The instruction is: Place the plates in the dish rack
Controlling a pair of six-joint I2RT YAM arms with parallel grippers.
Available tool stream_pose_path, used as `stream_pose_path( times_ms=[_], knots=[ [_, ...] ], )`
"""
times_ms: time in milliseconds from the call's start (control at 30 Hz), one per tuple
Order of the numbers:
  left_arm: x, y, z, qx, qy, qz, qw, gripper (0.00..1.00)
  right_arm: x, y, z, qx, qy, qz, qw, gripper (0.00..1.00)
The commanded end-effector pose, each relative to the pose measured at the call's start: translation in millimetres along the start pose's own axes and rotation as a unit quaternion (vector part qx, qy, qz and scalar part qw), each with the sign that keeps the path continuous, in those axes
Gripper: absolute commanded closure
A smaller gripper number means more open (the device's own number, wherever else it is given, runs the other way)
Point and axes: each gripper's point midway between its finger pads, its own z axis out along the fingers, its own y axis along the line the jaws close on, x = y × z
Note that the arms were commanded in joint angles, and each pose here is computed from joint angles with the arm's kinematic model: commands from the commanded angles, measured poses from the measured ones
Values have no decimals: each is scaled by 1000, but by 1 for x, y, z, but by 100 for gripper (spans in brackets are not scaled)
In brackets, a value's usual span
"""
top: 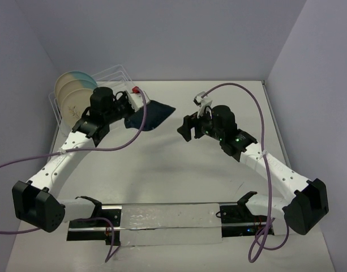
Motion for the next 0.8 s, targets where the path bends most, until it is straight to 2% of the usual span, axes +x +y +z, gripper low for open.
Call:
stream_pose_path(
  times_ms=[0, 67, 267, 500, 700, 767],
  knots=[
    [-60, 120, -47, -174, -77, 92, 977, 100, -28, -5, -7, 20, -49, 2, 999, 8],
    [-62, 136, -59, -196, -84, 111, 971, 100, -28, -7, -7, 24, -49, 4, 998, 4],
    [-47, 209, -111, -315, -64, 143, 936, 100, -28, -13, 2, 26, -42, 14, 999, 4],
    [2, 242, -143, -372, -36, 164, 913, 100, -20, -19, 25, 19, -14, 26, 999, 4],
    [38, 255, -159, -379, -30, 135, 915, 100, -25, -23, 36, 13, -7, 34, 999, 4],
    [51, 246, -156, -359, -27, 141, 922, 100, -26, -23, 37, 11, -6, 36, 999, 4]
  ],
)
